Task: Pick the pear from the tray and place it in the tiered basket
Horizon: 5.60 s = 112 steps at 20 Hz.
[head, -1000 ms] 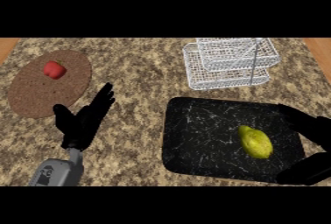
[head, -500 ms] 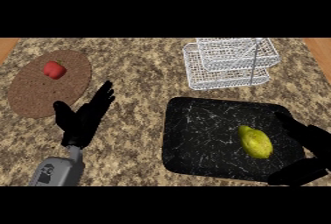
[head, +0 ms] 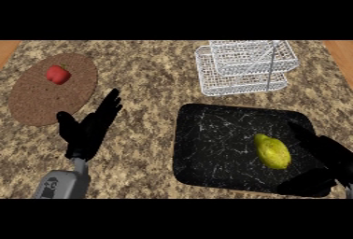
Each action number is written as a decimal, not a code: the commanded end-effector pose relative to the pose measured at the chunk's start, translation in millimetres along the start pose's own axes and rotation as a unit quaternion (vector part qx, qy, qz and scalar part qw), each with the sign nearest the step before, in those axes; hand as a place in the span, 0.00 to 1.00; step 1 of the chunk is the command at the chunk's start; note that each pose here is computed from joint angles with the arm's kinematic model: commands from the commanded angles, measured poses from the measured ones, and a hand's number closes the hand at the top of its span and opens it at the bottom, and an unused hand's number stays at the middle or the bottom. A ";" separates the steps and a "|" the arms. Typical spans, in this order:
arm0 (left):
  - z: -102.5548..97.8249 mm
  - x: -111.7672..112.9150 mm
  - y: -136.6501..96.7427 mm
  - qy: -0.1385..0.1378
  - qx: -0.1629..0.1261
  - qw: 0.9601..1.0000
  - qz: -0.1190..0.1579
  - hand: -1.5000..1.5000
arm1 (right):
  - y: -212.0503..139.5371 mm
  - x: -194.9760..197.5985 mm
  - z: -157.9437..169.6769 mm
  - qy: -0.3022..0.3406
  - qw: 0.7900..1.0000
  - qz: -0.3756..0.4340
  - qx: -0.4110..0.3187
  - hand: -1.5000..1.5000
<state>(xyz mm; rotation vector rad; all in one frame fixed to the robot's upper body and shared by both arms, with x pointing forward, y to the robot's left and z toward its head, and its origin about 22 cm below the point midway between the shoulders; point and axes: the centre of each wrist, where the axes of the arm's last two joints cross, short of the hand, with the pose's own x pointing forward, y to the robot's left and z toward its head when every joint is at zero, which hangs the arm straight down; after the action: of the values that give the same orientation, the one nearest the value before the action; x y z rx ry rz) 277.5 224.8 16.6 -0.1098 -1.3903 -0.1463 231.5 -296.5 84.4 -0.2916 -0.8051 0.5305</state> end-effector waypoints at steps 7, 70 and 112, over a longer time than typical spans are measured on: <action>4.3 -6.8 2.7 -0.002 -0.001 1.000 -0.002 0.50 | 18.8 -25.3 -30.8 0.027 1.000 -0.011 0.002 0.00; 6.7 0.5 -13.4 -0.009 0.001 1.000 0.003 0.50 | -128.3 142.3 166.6 -0.270 0.867 0.140 -0.394 1.00; -4.0 3.8 -5.1 -0.002 -0.023 1.000 -0.001 0.50 | -58.6 307.9 -66.3 -0.404 0.876 -0.086 -0.250 0.00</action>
<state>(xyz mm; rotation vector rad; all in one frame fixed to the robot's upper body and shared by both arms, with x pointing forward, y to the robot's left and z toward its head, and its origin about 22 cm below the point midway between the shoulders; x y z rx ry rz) 286.8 209.1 27.6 -0.1470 -1.4056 -0.1862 473.4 -185.6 251.3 -0.5057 -1.7104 0.2683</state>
